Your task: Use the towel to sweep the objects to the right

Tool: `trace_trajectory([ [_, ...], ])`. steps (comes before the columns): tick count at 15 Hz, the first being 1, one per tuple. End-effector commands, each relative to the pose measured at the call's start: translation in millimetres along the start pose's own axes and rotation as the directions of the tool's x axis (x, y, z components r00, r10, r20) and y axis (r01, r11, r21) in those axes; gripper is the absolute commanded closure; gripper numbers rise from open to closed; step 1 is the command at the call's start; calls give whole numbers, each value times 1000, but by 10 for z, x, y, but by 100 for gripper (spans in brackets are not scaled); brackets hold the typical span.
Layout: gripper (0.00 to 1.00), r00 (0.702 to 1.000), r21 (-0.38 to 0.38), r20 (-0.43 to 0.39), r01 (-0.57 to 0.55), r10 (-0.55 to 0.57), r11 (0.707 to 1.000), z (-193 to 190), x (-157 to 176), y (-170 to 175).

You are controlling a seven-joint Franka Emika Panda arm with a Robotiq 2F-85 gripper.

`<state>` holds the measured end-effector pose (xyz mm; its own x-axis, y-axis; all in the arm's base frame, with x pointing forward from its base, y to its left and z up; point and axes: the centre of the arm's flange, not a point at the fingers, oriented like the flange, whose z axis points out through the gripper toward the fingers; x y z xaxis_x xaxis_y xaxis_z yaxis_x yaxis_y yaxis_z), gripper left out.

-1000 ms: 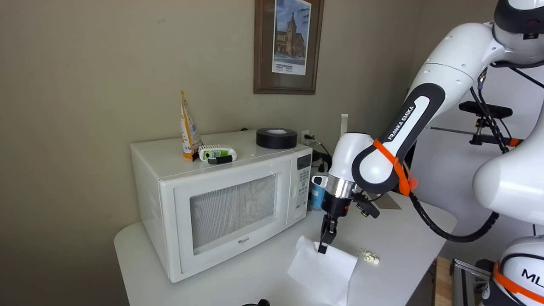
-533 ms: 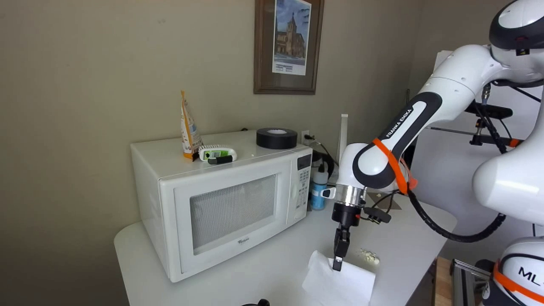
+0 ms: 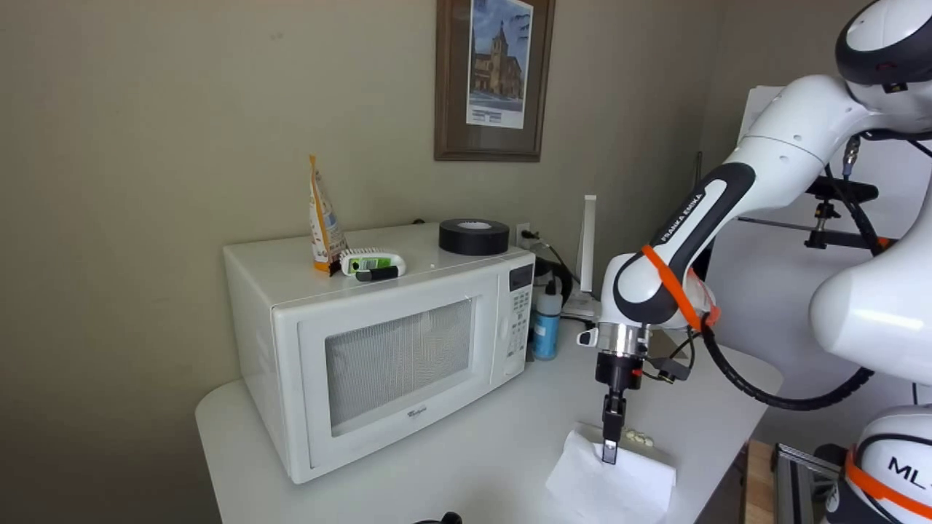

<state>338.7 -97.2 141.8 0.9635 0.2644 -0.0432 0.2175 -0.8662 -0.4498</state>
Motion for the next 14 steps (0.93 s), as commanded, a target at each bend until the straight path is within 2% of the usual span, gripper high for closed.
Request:
trace_trajectory([
  [1,100,994,-89,107,34,-24,995,-54,-108,-27],
  [6,100,963,-199,215,205,-161,958,-5,-88,27],
  [10,100,916,-282,289,358,-277,890,13,-98,130],
  [12,100,910,-350,261,401,-323,847,-34,-23,183],
  [13,99,917,-296,270,368,-293,881,-145,10,89],
  [14,99,914,-318,262,385,-310,867,-166,21,107],
])
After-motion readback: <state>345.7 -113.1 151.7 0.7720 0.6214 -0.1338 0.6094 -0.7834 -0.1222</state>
